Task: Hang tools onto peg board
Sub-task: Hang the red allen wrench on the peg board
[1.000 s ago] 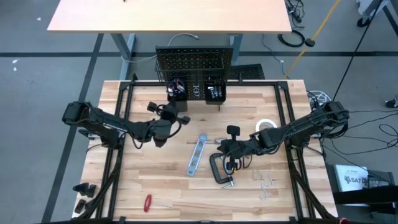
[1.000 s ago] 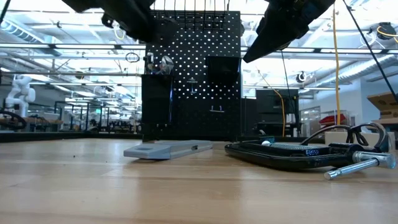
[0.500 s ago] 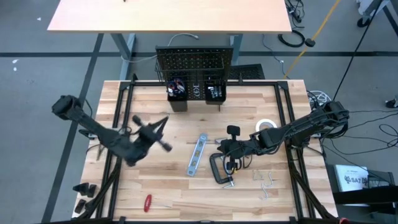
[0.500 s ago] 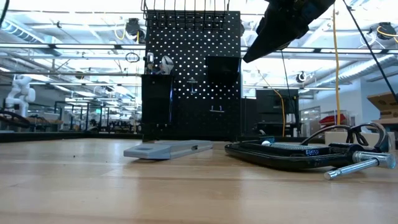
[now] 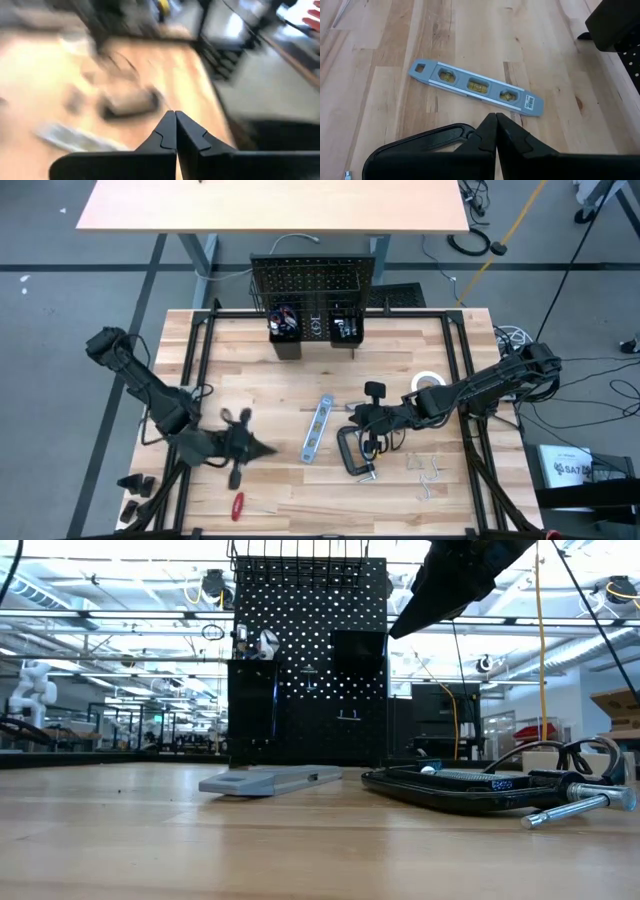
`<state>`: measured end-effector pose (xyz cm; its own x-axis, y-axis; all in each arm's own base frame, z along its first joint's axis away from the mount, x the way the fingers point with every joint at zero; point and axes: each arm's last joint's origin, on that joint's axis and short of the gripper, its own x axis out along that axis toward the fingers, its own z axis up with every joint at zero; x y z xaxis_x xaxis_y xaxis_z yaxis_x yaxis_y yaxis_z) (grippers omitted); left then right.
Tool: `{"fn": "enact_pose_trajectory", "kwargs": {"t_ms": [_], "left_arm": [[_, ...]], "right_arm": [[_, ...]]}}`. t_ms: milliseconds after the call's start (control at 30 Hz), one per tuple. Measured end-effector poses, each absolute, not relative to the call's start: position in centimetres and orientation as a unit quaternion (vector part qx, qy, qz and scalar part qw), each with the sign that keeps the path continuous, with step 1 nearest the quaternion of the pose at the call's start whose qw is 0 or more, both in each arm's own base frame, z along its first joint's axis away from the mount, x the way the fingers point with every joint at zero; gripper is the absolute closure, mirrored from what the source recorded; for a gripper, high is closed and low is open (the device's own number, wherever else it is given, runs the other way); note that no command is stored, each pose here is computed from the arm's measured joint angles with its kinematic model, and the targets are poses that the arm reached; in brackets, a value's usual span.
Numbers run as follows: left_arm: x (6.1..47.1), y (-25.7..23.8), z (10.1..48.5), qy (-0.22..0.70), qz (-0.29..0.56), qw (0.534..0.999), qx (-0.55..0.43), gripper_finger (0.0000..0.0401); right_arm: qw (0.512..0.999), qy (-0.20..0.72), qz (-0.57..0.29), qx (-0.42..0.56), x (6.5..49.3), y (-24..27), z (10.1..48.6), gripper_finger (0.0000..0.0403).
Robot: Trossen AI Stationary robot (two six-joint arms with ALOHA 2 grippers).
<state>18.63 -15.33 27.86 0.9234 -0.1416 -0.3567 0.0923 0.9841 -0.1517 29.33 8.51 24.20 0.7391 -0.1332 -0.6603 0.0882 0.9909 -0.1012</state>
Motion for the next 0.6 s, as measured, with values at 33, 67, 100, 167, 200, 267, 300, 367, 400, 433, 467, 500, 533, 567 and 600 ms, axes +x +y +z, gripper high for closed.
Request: {"fn": "enact_pose_trajectory", "kwargs": {"t_ms": [33,67,100,167,200,267,300,367,400,433,467,500,533,567,600], "left_arm": [[18.7,-15.4,27.4,0.214,-0.082,0.97,-0.086,0.0401],[18.7,-15.6,27.0,0.238,-0.105,0.96,-0.102,0.0401],[18.8,-15.8,26.7,0.257,-0.125,0.952,-0.112,0.0401],[19.1,-16.5,25.9,0.29,-0.17,0.935,-0.111,0.0401],[19.2,-16.8,25.4,0.308,-0.192,0.926,-0.107,0.0401],[19.5,-17.6,24.2,0.341,-0.225,0.907,-0.102,0.0401],[19.7,-17.9,23.6,0.355,-0.237,0.899,-0.1,0.0401],[19.9,-18.6,22.5,0.385,-0.249,0.882,-0.106,0.0401],[20.0,-18.8,22.0,0.402,-0.252,0.873,-0.113,0.0401],[20.1,-19.0,21.5,0.416,-0.253,0.865,-0.12,0.0401],[20.2,-19.2,21.1,0.428,-0.255,0.858,-0.125,0.0401],[20.2,-19.4,20.8,0.439,-0.254,0.852,-0.13,0.0401],[20.3,-19.7,20.8,0.446,-0.256,0.848,-0.128,0.0401],[20.4,-20.0,21.0,0.45,-0.257,0.846,-0.125,0.0401],[20.5,-20.4,21.4,0.455,-0.258,0.844,-0.121,0.0401]], "right_arm": [[0.932,0.355,-0.059,-0.03,29.3,8.5,24.2,0.0403],[0.933,0.354,-0.06,-0.028,29.4,8.5,24.2,0.0403],[0.933,0.354,-0.06,-0.027,29.4,8.5,24.2,0.0403],[0.933,0.354,-0.061,-0.026,29.4,8.5,24.2,0.0403],[0.933,0.354,-0.061,-0.025,29.4,8.5,24.2,0.0403],[0.933,0.353,-0.062,-0.023,29.4,8.5,24.2,0.0403],[0.933,0.353,-0.062,-0.023,29.4,8.5,24.2,0.0403],[0.934,0.352,-0.062,-0.022,29.4,8.5,24.3,0.0403],[0.934,0.35,-0.062,-0.021,29.4,8.5,24.3,0.0403],[0.935,0.348,-0.062,-0.021,29.4,8.5,24.3,0.0403],[0.936,0.346,-0.062,-0.02,29.5,8.5,24.3,0.0403],[0.936,0.346,-0.062,-0.02,29.5,8.5,24.4,0.0403],[0.936,0.345,-0.062,-0.02,29.5,8.5,24.4,0.0403],[0.937,0.344,-0.062,-0.019,29.5,8.5,24.4,0.0403],[0.937,0.342,-0.062,-0.018,29.5,8.5,24.4,0.0403]]}}
